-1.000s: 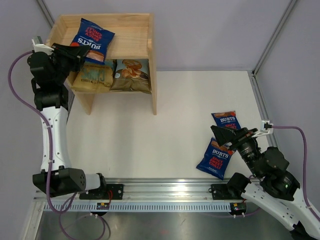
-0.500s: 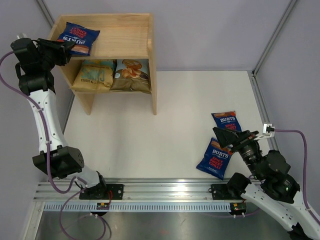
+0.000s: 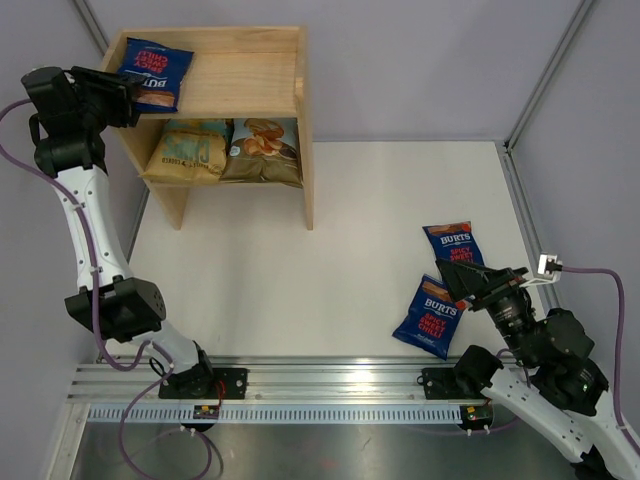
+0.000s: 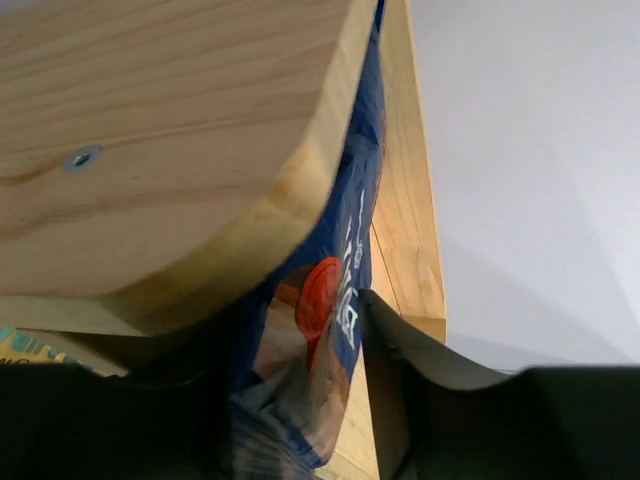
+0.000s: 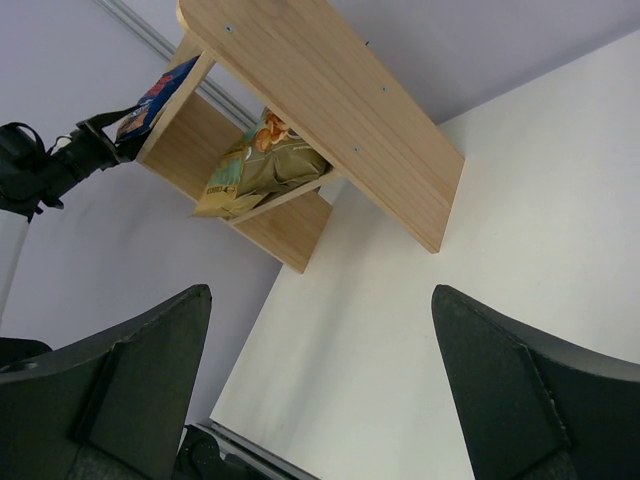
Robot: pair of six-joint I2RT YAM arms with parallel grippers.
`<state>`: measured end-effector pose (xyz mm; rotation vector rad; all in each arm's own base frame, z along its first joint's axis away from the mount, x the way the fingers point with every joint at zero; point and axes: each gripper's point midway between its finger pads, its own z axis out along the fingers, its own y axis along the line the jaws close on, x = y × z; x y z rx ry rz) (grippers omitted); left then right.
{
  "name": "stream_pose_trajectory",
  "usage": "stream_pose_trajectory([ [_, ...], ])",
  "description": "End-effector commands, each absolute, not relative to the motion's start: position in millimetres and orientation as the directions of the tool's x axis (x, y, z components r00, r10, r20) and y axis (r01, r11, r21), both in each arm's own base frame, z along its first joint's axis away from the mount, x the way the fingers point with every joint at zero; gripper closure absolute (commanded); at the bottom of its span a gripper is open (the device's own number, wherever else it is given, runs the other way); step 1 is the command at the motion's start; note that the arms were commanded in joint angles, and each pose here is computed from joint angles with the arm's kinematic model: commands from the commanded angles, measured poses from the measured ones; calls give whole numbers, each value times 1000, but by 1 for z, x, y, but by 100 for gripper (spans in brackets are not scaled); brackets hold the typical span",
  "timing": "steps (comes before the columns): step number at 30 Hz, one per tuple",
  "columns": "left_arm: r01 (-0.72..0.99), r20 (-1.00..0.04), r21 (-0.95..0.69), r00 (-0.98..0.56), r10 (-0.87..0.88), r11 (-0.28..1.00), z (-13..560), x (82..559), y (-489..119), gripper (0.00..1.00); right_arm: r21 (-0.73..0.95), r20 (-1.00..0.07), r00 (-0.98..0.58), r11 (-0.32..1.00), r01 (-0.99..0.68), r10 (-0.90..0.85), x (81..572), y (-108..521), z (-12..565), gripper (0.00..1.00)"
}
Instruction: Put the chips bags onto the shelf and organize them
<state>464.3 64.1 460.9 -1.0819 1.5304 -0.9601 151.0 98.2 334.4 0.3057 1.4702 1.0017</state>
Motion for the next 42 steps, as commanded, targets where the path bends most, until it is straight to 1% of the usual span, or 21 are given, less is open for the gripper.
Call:
stream_pose_trajectory([
  [1, -189, -321, -925, -76, -944, 329, 465, 455, 71, 51, 718, -680, -160, 603, -348, 716, 152, 87, 343, 1],
  [4, -203, -369, -905, -57, -928, 373, 474, 445, 73, 44, 711, -690, -165, 616, -340, 705, 154, 89, 342, 0],
  [7, -246, -411, -879, -48, -910, 409, 470, 437, 77, 32, 704, -699, -171, 626, -335, 694, 154, 90, 343, 1],
  [8, -267, -432, -865, -37, -901, 425, 466, 435, 82, 26, 700, -704, -174, 632, -332, 688, 155, 91, 342, 0],
  [9, -278, -444, -856, -33, -895, 435, 465, 433, 84, 23, 699, -706, -176, 634, -332, 686, 155, 91, 343, 1],
  [12, -330, -478, -823, -37, -877, 463, 457, 428, 89, 20, 687, -720, -183, 648, -329, 669, 154, 91, 344, 1],
  [18, -338, -546, -784, -23, -838, 520, 468, 417, 94, 20, 640, -767, -210, 699, -320, 606, 159, 99, 339, 0],
  [21, -324, -580, -767, -18, -814, 554, 479, 410, 93, 17, 576, -816, -263, 761, -298, 515, 168, 111, 326, 1],
  [23, -314, -604, -753, -16, -797, 578, 486, 404, 92, 10, 506, -844, -344, 824, -255, 412, 181, 126, 306, 1],
  [24, -307, -611, -750, -20, -791, 587, 490, 401, 90, 1, 471, -852, -378, 846, -248, 364, 185, 133, 297, 0],
  [28, -281, -640, -730, -36, -767, 623, 497, 385, 85, 1, 336, -845, -494, 923, -190, 206, 212, 159, 254, 1],
  [32, -218, -708, -687, -17, -706, 693, 521, 351, 72, 1, 303, -820, -532, 949, -89, 212, 243, 149, 231, 0],
  [33, -178, -734, -666, -20, -679, 724, 531, 337, 62, 1, 314, -810, -521, 950, 0, 268, 265, 123, 225, 1],
  [35, -150, -765, -623, -87, -638, 768, 523, 322, 48, 1, 386, -741, -592, 922, 10, 317, 279, 117, 204, 1],
  [36, -103, -789, -601, -84, -609, 793, 528, 297, 31, 1, 408, -724, -572, 908, 95, 385, 292, 89, 200, 0],
  [37, -79, -812, -571, -96, -576, 817, 522, 288, 25, 1, 423, -703, -585, 899, 115, 406, 298, 85, 193, 1],
  [38, -92, -785, -586, -183, -592, 805, 482, 289, 19, 1, 428, -697, -566, 889, 163, 440, 304, 73, 189, 1],
  [39, -59, -802, -573, -167, -574, 818, 479, 282, 13, 1, 442, -683, -534, 864, 242, 499, 310, 54, 186, 1],
  [40, -6, -839, -534, -122, -530, 846, 484, 250, -1, 1, 473, -644, -561, 847, 242, 520, 313, 55, 179, 1],
  [41, -22, -822, -544, -188, -537, 839, 448, 250, -3, 1, 503, -629, -553, 828, 247, 547, 319, 52, 176, 1],
  [42, -28, -823, -537, -204, -531, 843, 435, 242, -6, 1, 549, -591, -541, 790, 273, 598, 322, 50, 172, 0],
])
